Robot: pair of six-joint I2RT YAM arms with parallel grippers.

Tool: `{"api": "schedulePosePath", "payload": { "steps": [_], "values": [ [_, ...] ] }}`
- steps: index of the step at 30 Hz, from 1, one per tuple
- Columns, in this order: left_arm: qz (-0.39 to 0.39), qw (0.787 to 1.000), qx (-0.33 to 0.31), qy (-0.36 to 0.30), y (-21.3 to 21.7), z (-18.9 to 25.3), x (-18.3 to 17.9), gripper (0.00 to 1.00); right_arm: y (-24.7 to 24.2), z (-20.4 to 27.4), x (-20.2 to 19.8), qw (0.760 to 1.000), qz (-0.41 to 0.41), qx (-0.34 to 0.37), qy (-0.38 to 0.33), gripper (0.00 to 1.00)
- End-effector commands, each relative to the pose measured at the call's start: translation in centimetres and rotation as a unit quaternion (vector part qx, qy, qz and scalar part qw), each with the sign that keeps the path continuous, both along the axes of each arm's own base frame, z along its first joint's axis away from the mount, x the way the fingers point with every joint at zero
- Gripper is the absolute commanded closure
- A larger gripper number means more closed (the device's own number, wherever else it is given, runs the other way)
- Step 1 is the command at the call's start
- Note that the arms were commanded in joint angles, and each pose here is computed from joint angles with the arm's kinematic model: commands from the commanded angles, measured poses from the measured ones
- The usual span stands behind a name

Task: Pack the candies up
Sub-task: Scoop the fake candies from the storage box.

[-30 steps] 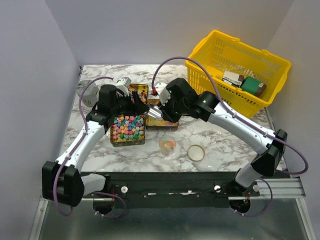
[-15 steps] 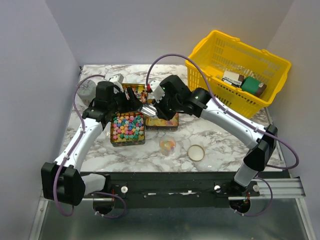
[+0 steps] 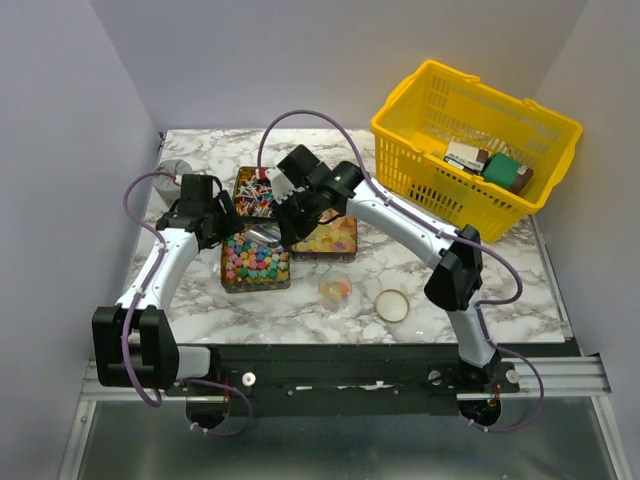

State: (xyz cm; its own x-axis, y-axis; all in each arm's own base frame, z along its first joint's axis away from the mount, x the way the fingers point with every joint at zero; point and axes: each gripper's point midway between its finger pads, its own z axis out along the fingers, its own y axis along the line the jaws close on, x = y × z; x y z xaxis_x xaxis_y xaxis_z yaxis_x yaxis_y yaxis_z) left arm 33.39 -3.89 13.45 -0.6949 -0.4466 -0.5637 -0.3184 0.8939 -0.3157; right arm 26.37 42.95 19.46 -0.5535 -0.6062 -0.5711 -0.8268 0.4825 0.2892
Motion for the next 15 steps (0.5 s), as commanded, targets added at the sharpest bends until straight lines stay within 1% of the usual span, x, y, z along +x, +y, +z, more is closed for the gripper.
{"api": "schedulePosePath", "payload": {
  "steps": [1, 5, 7, 11, 12, 14, 15],
  "values": [
    [0.024, 0.998, 0.042, 0.049, 1.9, -2.7, -1.7, 0.26, 0.0, -2.6, -2.8, 0.993, -0.013, -0.038, 0.112, 0.99],
    [0.026, 0.993, 0.057, 0.100, 2.5, -5.4, -2.8, 0.33, -0.4, -4.5, -3.7, 0.986, -0.014, -0.063, 0.153, 0.99],
    [0.027, 0.992, 0.056, 0.112, 2.5, -6.1, -3.0, 0.37, -1.0, -5.3, -4.2, 0.982, -0.014, -0.080, 0.168, 0.99],
    [0.020, 0.988, 0.060, 0.142, 2.5, -7.4, -3.5, 0.42, -1.7, -6.6, -4.0, 0.979, -0.019, -0.103, 0.177, 0.99],
    [0.019, 0.987, 0.062, 0.147, 2.5, -7.6, -3.6, 0.46, -1.6, -6.8, -4.0, 0.978, -0.020, -0.105, 0.179, 0.99],
    [0.014, 0.984, 0.065, 0.163, 2.6, -8.3, -3.9, 0.48, -1.5, -6.8, -3.7, 0.977, -0.022, -0.105, 0.183, 0.99],
    [0.012, 0.984, 0.064, 0.166, 2.5, -8.5, -4.0, 0.52, -1.3, -7.2, -3.6, 0.976, -0.021, -0.109, 0.186, 0.99]
  ]
}}
